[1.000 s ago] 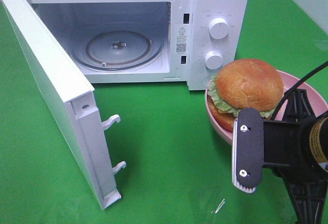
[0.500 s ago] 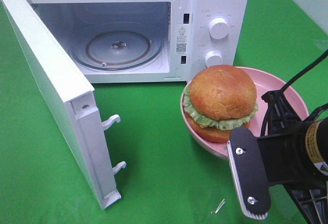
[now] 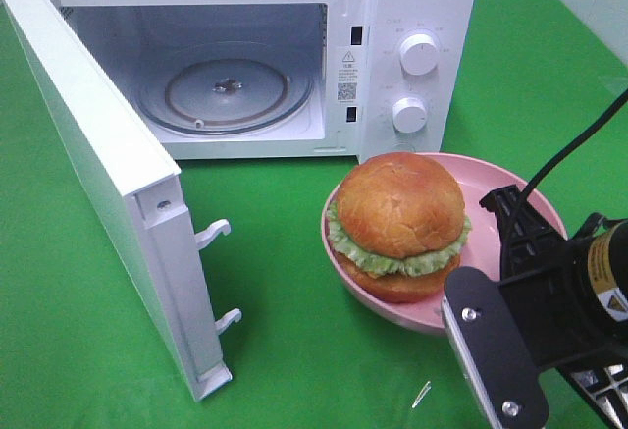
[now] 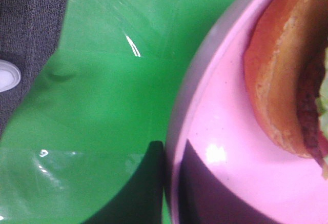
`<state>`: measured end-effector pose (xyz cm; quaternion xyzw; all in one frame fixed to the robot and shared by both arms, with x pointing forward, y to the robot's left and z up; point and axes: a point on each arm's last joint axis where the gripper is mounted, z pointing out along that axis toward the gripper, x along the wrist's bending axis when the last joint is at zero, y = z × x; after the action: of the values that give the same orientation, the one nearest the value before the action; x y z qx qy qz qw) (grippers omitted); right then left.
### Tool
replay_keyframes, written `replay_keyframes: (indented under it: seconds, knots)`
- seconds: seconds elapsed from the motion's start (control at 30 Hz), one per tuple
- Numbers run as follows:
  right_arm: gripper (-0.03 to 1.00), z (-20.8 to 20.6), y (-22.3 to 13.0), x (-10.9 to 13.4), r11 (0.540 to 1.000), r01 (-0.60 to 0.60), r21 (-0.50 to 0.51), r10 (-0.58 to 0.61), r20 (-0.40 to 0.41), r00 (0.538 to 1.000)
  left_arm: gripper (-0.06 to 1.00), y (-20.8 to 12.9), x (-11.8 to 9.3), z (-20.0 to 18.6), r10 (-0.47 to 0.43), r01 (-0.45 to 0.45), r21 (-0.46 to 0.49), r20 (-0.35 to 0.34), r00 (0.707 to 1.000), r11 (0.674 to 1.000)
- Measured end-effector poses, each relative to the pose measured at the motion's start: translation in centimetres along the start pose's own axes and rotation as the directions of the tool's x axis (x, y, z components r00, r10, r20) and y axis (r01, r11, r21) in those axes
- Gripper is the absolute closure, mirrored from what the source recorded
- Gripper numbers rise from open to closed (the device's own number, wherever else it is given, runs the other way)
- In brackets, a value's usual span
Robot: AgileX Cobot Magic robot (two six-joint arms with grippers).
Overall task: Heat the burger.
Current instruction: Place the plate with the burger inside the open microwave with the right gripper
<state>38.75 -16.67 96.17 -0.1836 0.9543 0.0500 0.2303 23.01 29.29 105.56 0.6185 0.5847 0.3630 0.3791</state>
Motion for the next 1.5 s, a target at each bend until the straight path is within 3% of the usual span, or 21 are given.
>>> replay_keyframes:
  seconds: [0.4, 0.83, 1.23, 1.5]
  knots:
    - [0.94, -1.1, -1.1, -3.3, 0.997, 0.064, -0.040, -0.062, 0.054, 0.997, -0.05, 0.0, 0.0, 0.0, 0.000, 0.000, 0.000, 0.000, 1.000, 1.000]
    - [0.92, -1.2, -1.4, -3.5, 0.976, 0.201, -0.088, -0.196, 0.054, 0.979, -0.05, 0.0, 0.0, 0.0, 0.000, 0.000, 0.000, 0.000, 1.000, 1.000]
    - [0.92, -1.0, -1.2, -4.2, 0.972, 0.221, -0.082, -0.211, 0.120, 0.970, -0.05, 0.0, 0.0, 0.0, 0.000, 0.000, 0.000, 0.000, 1.000, 1.000]
    - [0.91, 0.5, -0.4, -6.8, 0.971, 0.223, -0.083, -0.212, 0.120, 0.970, -0.05, 0.0, 0.0, 0.0, 0.000, 0.000, 0.000, 0.000, 1.000, 1.000]
